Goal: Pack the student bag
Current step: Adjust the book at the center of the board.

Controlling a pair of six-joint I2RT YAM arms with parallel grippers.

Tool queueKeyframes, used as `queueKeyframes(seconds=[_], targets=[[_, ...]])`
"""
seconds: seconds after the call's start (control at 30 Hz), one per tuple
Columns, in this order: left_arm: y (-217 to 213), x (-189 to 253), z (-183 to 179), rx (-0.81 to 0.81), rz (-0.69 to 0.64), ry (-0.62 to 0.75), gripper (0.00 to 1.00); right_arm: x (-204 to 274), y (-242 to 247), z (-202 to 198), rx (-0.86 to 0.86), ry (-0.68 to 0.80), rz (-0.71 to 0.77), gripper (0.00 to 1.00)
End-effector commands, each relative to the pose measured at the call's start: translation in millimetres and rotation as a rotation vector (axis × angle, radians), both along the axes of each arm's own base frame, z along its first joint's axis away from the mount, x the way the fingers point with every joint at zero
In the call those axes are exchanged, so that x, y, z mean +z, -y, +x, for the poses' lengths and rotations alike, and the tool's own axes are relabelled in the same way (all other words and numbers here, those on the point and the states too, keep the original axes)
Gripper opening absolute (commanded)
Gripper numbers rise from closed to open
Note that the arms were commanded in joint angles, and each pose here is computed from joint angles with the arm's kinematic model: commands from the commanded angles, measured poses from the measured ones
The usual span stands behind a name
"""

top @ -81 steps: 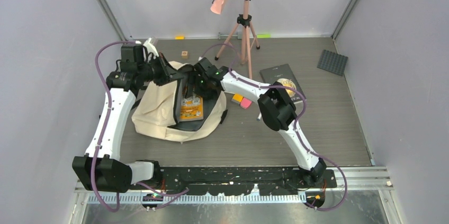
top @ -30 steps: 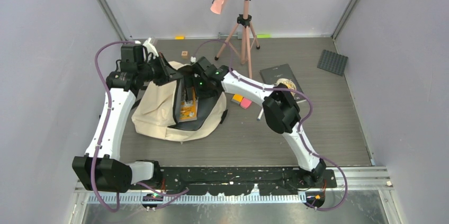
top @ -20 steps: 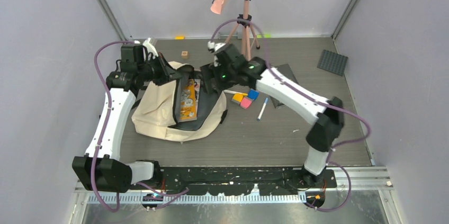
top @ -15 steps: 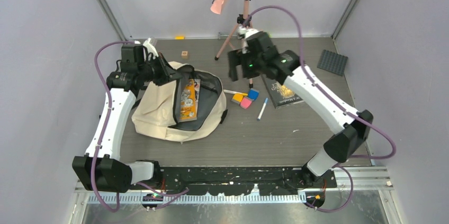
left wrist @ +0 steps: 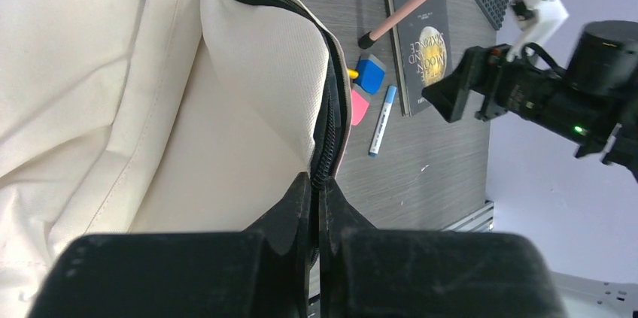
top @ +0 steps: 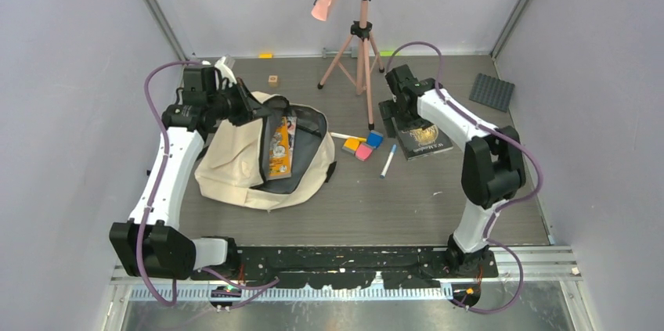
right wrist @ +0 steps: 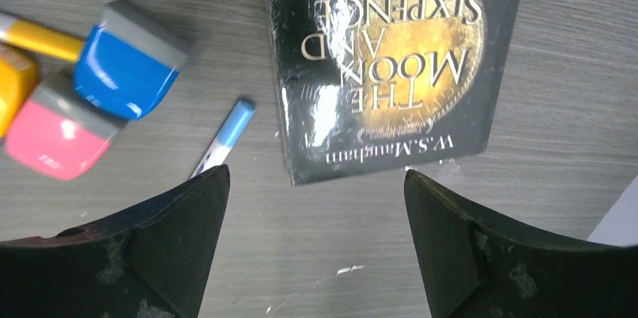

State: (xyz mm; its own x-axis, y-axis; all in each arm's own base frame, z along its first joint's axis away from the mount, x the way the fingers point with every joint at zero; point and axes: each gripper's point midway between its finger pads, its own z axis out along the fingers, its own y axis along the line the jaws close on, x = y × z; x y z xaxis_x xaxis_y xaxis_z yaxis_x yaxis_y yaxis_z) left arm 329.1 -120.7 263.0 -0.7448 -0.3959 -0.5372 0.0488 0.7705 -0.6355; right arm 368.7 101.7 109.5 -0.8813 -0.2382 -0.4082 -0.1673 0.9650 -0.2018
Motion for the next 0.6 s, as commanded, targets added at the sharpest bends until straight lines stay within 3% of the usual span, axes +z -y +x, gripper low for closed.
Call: queueKeyframes(seconds=[0.0,0.33,0.57], targets=[[2.2,10.0,10.1,-0.014,-0.01,0.066,0.0,-10.6,4.2,29.6,0.04,0.031,-0.065,0.91],[3.0,3.5,8.3,-0.024,-0.009,0.06,0.0,-50.1,-0.3,55.5,0.12,-0.004,-0.123,0.9],[-0.5,1.6,1.9,-0.022,0.014,0.054,0.0,-67.5,18.4,56.7,0.091,-0.009,-0.221,0.81]])
